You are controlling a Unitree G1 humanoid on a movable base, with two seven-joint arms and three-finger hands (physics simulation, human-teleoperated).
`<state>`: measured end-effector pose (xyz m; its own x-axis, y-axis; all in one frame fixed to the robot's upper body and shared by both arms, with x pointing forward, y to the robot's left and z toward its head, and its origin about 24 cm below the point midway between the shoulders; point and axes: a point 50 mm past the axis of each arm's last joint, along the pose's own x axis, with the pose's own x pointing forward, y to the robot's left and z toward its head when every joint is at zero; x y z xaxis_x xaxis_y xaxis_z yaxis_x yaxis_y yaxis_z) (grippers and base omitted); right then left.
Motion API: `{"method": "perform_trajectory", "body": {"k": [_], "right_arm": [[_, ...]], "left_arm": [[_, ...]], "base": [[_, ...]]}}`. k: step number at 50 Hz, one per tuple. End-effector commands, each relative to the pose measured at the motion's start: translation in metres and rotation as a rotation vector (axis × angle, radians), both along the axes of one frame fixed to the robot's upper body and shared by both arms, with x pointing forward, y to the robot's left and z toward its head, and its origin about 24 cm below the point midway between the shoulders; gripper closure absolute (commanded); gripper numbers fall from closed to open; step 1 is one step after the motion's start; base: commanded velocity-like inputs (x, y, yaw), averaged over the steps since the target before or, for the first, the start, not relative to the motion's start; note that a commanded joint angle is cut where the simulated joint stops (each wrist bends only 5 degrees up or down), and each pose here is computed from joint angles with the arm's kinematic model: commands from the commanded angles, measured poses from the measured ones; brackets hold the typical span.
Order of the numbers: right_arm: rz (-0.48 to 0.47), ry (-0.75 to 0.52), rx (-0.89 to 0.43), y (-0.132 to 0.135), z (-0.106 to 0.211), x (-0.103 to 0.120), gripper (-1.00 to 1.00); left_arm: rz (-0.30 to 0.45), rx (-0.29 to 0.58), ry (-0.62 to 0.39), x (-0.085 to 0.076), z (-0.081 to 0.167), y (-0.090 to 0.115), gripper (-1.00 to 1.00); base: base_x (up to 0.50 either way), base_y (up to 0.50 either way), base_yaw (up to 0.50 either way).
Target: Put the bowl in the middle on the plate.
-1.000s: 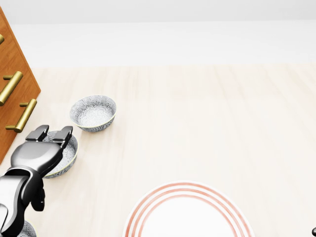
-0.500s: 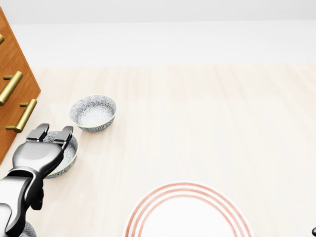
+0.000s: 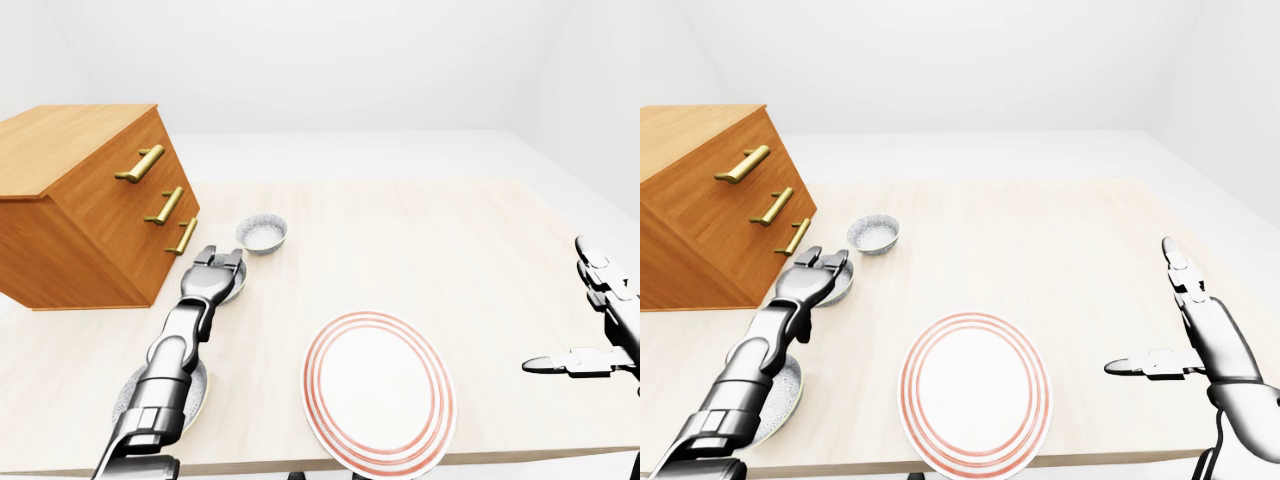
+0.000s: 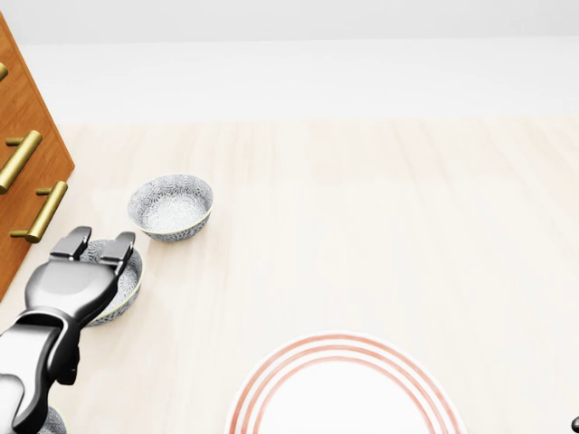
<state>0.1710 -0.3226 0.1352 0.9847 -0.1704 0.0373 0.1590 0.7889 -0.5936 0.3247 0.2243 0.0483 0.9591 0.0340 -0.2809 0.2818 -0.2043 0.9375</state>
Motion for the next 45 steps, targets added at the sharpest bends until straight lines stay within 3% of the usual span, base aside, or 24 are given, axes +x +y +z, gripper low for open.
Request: {"method": "perform_trajectory", "body": {"k": [1,3,6,9,13,16,17,18,19,20,22,23,27,28,29,31,33,34,35,45], "right_arm": [[0.001,0.0,-0.002,0.0,0.0,0.0,-1.0],[0.001,0.001,-0.001,0.0,0.0,0.0,-1.0],[0.003,0.001,-0.003,0.001,0.0,0.0,-1.0],[0.001,0.003,-0.001,0.0,0.0,0.0,-1.0],[0.003,0.001,-0.004,0.0,0.0,0.0,-1.0],[0.002,0.004,0.0,0.0,-0.001,0.0,-1.0],[0.003,0.003,-0.002,0.0,0.0,0.0,-1.0],[0.001,0.006,0.002,0.0,-0.001,0.0,-1.0],[0.0,0.008,0.004,0.0,-0.002,0.0,-1.0],[0.0,0.009,0.005,0.0,-0.002,0.0,-1.0],[0.0,0.009,0.005,0.0,-0.002,0.0,-1.0],[0.003,0.009,0.004,0.0,-0.002,0.0,-1.0],[0.005,0.011,0.008,0.0,-0.002,-0.001,-1.0],[0.006,0.01,0.007,0.0,-0.002,-0.001,-1.0],[0.007,0.01,0.007,0.0,-0.002,-0.001,-1.0],[0.01,0.008,0.003,0.001,-0.001,-0.001,-1.0],[0.009,0.011,0.007,0.0,-0.002,-0.001,-1.0],[0.007,0.013,0.009,0.0,-0.003,-0.001,-1.0],[0.009,0.011,0.007,0.001,-0.002,-0.001,-1.0],[0.013,0.011,0.013,0.001,-0.002,-0.002,-1.0]], "left_arm": [[0.0,0.003,0.002,-0.002,-0.003,0.0,-1.0],[0.004,-0.001,0.008,-0.004,-0.005,0.001,-1.0],[0.008,-0.005,0.012,-0.005,-0.007,0.003,-0.66],[0.007,-0.008,0.011,-0.005,-0.007,0.002,-0.7],[0.002,-0.008,0.009,-0.004,-0.008,0.0,-0.54],[0.003,-0.012,0.009,-0.004,-0.007,0.0,-0.62],[0.002,-0.008,0.008,-0.003,-0.007,0.0,-0.29],[0.0,-0.005,0.003,-0.003,-0.007,0.0,-0.18],[0.002,-0.013,0.002,-0.003,-0.007,0.0,-0.4],[0.002,-0.016,0.006,-0.003,-0.007,0.0,-0.44],[0.002,-0.016,0.006,-0.003,-0.007,0.0,-0.44],[-0.001,-0.015,0.006,-0.004,-0.011,-0.001,-0.18],[-0.003,-0.026,0.007,-0.006,-0.012,-0.002,-0.18],[-0.004,-0.026,0.006,-0.006,-0.014,-0.002,-0.11],[-0.004,-0.03,-0.001,-0.005,-0.012,-0.003,0.12],[-0.003,-0.032,-0.003,-0.005,-0.012,-0.002,0.26],[-0.003,-0.029,-0.007,-0.004,-0.011,-0.002,0.66],[-0.004,-0.028,-0.008,-0.004,-0.012,-0.002,0.67],[-0.005,-0.027,-0.007,-0.004,-0.013,-0.002,1.0],[-0.009,-0.056,-0.033,-0.004,-0.011,-0.005,1.0]], "base": [[0.0,0.0,0.0],[0.0,0.0,0.0],[0.0,0.0,0.0],[0.0,0.0,0.0],[0.0,0.0,0.0],[0.0,0.0,0.0],[0.0,0.0,0.0],[0.0,0.0,0.0],[0.0,0.0,0.0],[0.0,0.0,0.0],[0.0,0.0,0.0],[0.0,0.0,0.0],[0.0,0.0,0.0],[0.0,0.0,0.0],[0.0,0.0,0.0],[0.0,0.0,0.0],[0.0,0.0,0.0],[0.0,0.0,0.0],[0.0,0.0,0.0],[0.0,0.0,0.0]]}}
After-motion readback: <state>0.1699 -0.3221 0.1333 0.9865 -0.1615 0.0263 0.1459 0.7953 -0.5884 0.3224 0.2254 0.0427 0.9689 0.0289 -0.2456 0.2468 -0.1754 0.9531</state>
